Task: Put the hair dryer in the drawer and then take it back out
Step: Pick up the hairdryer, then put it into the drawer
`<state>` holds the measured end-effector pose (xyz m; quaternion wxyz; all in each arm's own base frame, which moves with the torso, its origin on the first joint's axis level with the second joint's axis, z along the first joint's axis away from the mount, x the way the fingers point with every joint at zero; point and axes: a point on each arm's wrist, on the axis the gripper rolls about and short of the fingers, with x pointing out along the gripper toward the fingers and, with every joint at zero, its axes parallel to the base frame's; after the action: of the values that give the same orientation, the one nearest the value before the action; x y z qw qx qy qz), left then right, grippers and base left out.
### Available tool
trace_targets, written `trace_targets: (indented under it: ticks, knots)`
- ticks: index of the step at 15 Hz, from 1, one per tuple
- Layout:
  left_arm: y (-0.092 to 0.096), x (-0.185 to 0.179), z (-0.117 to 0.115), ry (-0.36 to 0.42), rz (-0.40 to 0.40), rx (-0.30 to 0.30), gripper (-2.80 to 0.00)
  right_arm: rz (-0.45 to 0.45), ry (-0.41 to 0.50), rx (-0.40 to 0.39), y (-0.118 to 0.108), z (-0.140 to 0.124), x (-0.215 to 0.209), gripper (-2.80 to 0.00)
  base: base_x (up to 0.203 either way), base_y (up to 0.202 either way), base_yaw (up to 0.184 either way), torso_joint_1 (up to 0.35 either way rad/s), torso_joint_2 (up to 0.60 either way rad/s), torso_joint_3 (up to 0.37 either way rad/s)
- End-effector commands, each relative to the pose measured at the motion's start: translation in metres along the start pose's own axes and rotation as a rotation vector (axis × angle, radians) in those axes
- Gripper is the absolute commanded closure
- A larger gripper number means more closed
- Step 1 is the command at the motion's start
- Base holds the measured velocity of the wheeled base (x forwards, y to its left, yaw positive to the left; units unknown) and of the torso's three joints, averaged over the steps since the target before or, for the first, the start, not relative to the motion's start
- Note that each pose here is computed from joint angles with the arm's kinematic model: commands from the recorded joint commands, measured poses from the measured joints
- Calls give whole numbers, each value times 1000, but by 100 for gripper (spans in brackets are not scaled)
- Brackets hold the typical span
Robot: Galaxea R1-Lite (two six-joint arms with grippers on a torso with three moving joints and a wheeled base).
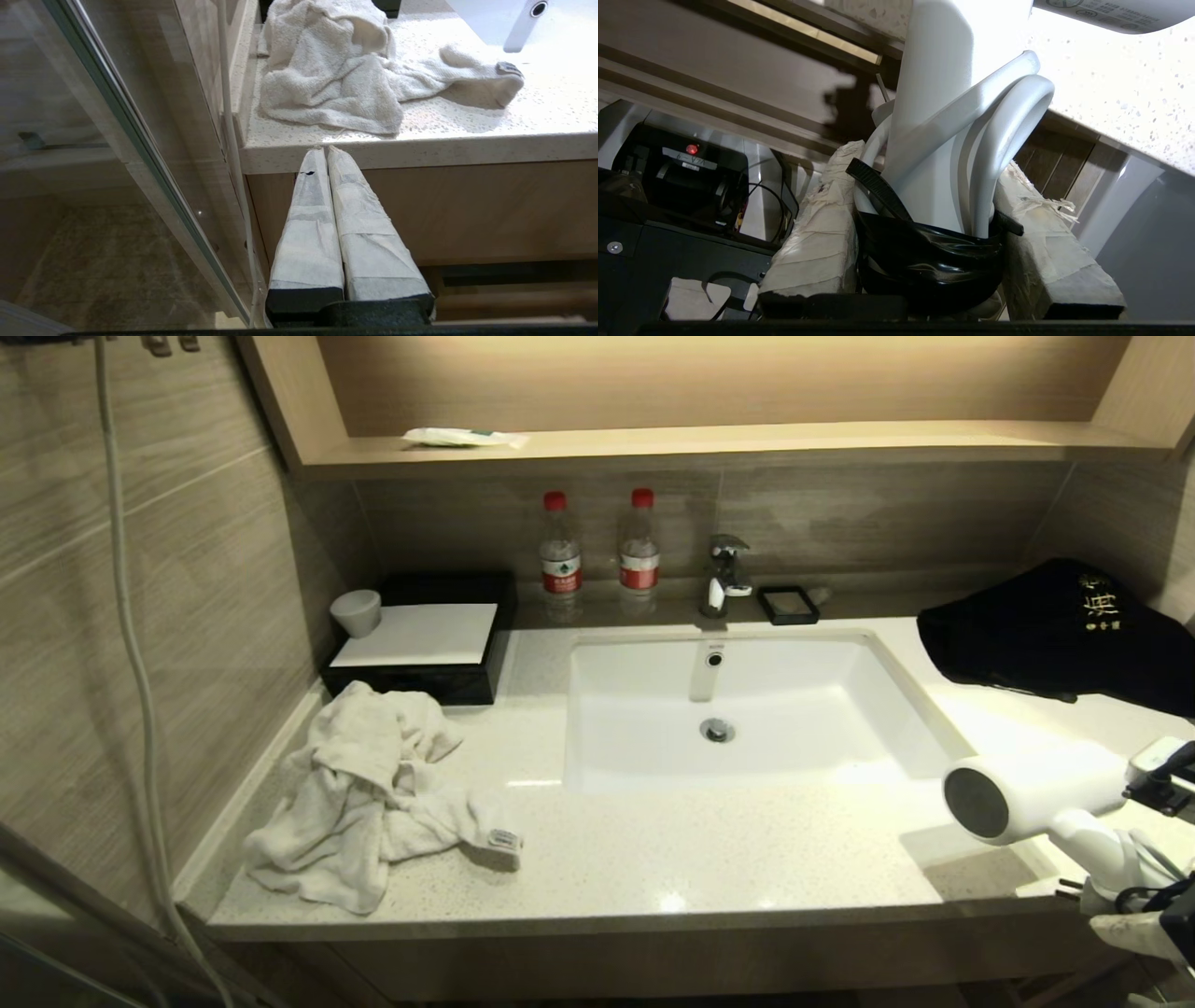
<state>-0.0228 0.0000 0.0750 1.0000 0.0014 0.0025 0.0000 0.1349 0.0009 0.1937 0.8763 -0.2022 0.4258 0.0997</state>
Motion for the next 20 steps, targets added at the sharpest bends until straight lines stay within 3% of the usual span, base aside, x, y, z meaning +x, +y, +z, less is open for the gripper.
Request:
trace_targets:
  ticks: [1,5,20]
  knots:
    - [0,0,0,3,0,0,0,-1,-4,-4,0,1,-1,0,0,0,0,-17,35,24]
    - [0,0,0,2,0,0,0,0,-4,-4,1,-2,0,0,0,0,0,-127,80,-44]
    - [0,0,0,1,0,0,0,16,26,-4,12,-24,3,0,0,0,0,-310,97,-215]
